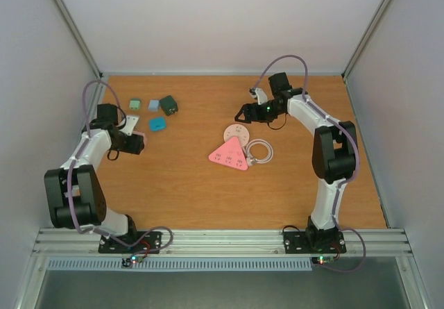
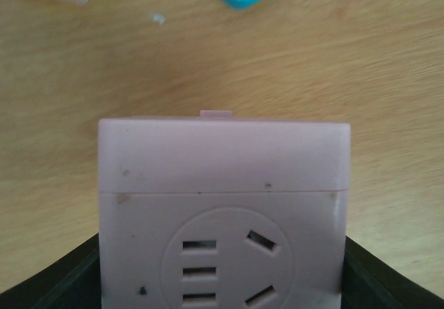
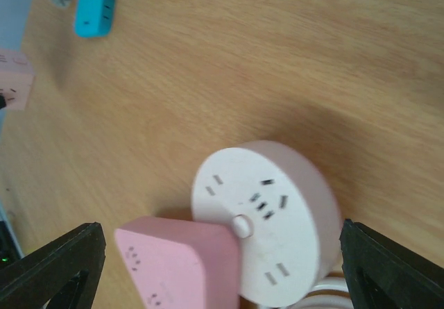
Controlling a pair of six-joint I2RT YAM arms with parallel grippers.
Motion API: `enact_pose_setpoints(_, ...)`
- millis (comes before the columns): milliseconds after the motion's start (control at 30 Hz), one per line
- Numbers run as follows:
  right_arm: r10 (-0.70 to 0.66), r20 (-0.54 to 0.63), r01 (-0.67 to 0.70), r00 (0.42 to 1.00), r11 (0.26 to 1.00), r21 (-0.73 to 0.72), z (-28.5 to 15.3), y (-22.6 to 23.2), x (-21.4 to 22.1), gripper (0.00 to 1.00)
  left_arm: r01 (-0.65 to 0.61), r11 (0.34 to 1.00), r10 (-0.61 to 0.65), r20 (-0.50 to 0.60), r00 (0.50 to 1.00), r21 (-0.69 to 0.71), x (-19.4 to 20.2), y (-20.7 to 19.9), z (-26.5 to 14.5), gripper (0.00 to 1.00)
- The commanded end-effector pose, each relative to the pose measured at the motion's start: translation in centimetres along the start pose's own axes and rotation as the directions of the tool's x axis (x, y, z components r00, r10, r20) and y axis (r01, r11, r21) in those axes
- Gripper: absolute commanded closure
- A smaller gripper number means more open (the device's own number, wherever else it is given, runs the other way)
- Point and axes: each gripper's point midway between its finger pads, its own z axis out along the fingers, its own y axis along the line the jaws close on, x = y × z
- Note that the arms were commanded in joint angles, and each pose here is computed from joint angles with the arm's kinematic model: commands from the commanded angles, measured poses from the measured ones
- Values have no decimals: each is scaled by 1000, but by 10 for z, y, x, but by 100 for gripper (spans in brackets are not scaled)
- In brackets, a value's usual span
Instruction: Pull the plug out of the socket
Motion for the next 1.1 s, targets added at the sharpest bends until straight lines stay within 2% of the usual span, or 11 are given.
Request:
enact_pose_setpoints(0, -28, -57, 28, 998, 1000, -8, 1, -22, 3, 7, 7, 999, -10, -54, 998, -51, 12, 26, 7, 63)
enact_pose_setpoints(233, -23, -136, 15, 990, 998, -60, 23, -48, 10, 12, 47, 996, -55, -109, 993, -76, 24, 51, 23, 63)
enact_pose_setpoints(400, -21, -169, 1, 985, 993, -116, 35, -50, 12, 15, 44, 996, -54, -130, 990, -80, 21, 58, 29, 59)
enact_pose_setpoints(500, -14, -195, -15, 981, 989, -146, 40, -51, 16, 16, 45, 997, -54, -142, 988, -66, 18, 58, 30, 51)
enact_pose_setpoints(533, -13, -202, -19, 979, 988, -156, 41, -51, 16, 17, 44, 997, -52, -141, 989, -59, 17, 57, 29, 47)
enact_pose_setpoints(600, -9, -216, -31, 976, 983, -178, 44, -49, 19, 18, 36, 998, -42, -126, 991, -49, 12, 55, 26, 32)
enact_pose_setpoints(700, 4, -234, -55, 972, 976, -210, 46, -47, 25, 20, 24, 999, -27, -95, 995, -29, 3, 51, 19, 21)
enact_pose_setpoints(800, 24, -255, -86, 967, 969, -233, 51, -47, 32, 23, -1, 1000, 0, -58, 998, -23, -8, 50, 10, 15)
enact_pose_setpoints(967, 44, -283, -124, 958, 955, -269, 56, -45, 41, 27, -66, 998, 66, 18, 998, -4, -31, 47, -6, 13)
enact_pose_setpoints(1067, 56, -294, -145, 954, 946, -291, 58, -44, 45, 32, -110, 989, 101, 89, 991, 102, -47, 27, -18, 13)
